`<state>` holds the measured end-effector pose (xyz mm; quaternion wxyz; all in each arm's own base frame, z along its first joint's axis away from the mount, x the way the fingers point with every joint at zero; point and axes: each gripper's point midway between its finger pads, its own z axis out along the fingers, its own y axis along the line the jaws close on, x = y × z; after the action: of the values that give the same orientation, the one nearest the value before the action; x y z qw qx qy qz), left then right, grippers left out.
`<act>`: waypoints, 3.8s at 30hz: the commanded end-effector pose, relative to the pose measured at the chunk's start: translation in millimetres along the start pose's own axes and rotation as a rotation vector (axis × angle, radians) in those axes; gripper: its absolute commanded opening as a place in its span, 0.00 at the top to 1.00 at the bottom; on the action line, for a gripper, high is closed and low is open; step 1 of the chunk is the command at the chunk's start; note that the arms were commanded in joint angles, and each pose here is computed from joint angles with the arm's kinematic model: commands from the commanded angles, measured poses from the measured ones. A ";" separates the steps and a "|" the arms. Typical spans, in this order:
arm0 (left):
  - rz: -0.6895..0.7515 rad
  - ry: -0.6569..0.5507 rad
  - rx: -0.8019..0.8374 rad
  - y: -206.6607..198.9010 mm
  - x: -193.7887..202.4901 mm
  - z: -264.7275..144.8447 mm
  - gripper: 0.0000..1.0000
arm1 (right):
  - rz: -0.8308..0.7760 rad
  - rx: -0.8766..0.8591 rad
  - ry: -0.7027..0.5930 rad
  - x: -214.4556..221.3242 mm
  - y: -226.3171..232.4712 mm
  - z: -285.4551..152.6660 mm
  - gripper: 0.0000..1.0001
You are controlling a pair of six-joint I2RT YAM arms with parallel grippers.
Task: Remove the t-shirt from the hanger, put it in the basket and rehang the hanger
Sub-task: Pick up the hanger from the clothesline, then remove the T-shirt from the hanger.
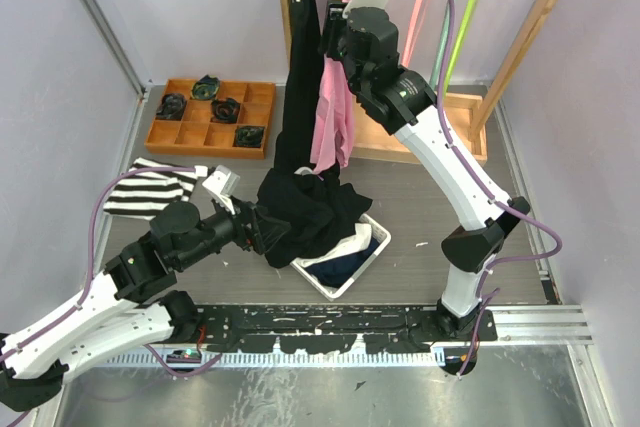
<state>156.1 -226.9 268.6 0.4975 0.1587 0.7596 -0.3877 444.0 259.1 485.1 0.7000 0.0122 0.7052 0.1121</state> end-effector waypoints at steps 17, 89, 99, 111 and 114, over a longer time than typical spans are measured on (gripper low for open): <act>0.007 -0.051 0.013 -6.1 -16.7 3.7 0.19 | -0.018 0.088 -0.046 -25.5 -20.5 0.6 0.67; 0.159 -0.389 0.075 -73.6 -180.2 47.9 0.17 | 0.008 -0.142 -0.357 -109.1 -81.5 -170.7 0.99; 0.224 -0.417 0.090 -91.7 -211.3 69.3 0.15 | 0.022 -0.242 -0.477 -158.7 -84.9 -222.3 0.99; 0.245 -0.430 0.077 -92.9 -220.0 66.3 0.15 | 0.049 -0.326 -0.543 -190.7 -79.5 -250.8 0.99; 0.248 -0.445 0.070 -93.2 -225.4 64.8 0.14 | 0.051 -0.327 -0.519 -180.1 -79.5 -247.9 0.99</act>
<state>242.0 -310.0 468.0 0.6682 0.1870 0.6147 -0.3752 243.2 130.4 599.4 0.8062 -0.0773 0.5534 0.1944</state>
